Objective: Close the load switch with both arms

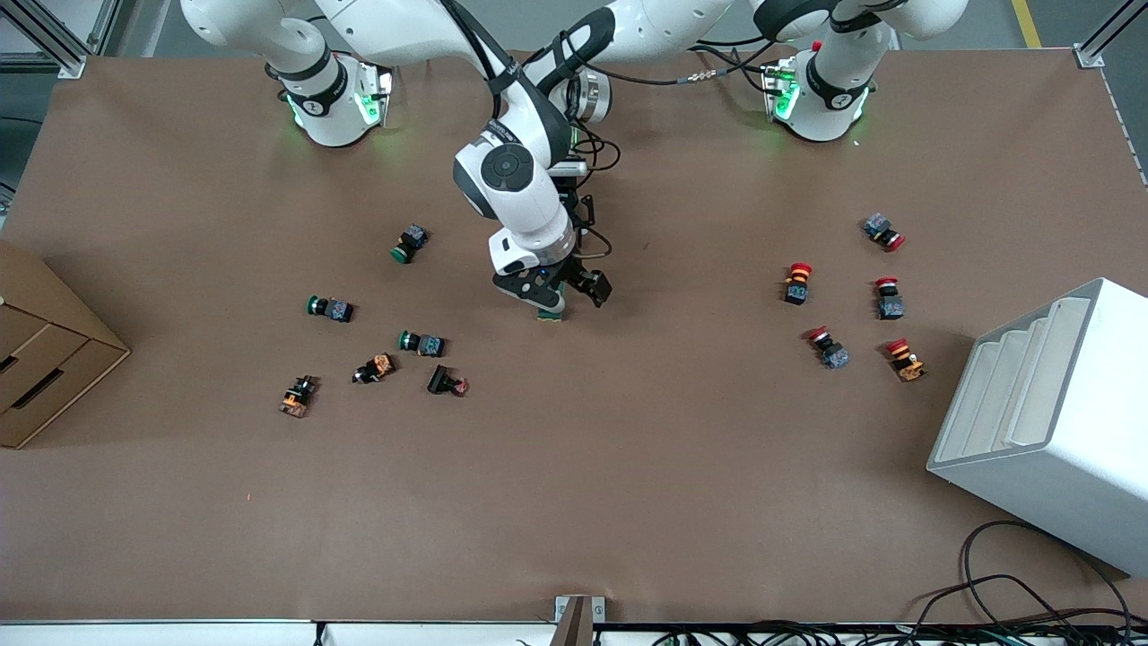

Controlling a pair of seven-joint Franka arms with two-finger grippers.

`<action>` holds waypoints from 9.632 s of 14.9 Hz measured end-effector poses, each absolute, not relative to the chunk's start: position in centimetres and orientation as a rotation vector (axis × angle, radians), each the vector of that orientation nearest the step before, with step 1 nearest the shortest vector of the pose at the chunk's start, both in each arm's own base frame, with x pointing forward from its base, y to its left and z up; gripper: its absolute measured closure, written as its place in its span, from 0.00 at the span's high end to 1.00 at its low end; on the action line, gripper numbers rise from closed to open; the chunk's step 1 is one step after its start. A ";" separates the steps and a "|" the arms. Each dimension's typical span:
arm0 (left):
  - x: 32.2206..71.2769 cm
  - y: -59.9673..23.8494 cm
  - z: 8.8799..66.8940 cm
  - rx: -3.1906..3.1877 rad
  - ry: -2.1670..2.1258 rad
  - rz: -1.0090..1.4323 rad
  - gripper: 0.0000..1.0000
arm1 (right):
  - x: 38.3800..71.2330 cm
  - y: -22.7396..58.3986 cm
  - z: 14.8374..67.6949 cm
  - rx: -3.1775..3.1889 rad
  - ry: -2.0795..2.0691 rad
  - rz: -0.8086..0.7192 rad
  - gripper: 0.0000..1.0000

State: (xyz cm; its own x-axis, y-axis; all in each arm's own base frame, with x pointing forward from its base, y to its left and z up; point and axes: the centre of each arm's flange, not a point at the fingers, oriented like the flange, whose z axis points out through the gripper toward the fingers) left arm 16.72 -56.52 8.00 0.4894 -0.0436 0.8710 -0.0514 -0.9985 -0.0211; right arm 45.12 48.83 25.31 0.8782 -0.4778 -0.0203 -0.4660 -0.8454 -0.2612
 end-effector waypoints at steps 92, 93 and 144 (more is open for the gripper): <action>40.0 -52.4 44.4 3.329 0.445 0.793 0.99 | 58.7 13.8 47.2 -3.085 -0.036 0.384 1.00; 42.6 -50.5 46.6 3.345 0.449 0.735 1.00 | 58.4 11.8 48.1 -3.093 -0.037 0.395 1.00; 50.6 -4.9 67.2 3.139 -0.229 -0.032 1.00 | 50.8 -3.4 65.3 -3.101 0.187 0.237 1.00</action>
State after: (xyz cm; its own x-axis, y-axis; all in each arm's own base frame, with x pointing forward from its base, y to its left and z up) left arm 50.62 -4.93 67.21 0.9892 -0.1449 -0.0204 -0.1450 -0.9894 -0.0039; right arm 50.81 -3.38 65.31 0.9812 -0.1177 -0.1530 -0.1217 -0.9924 -0.0170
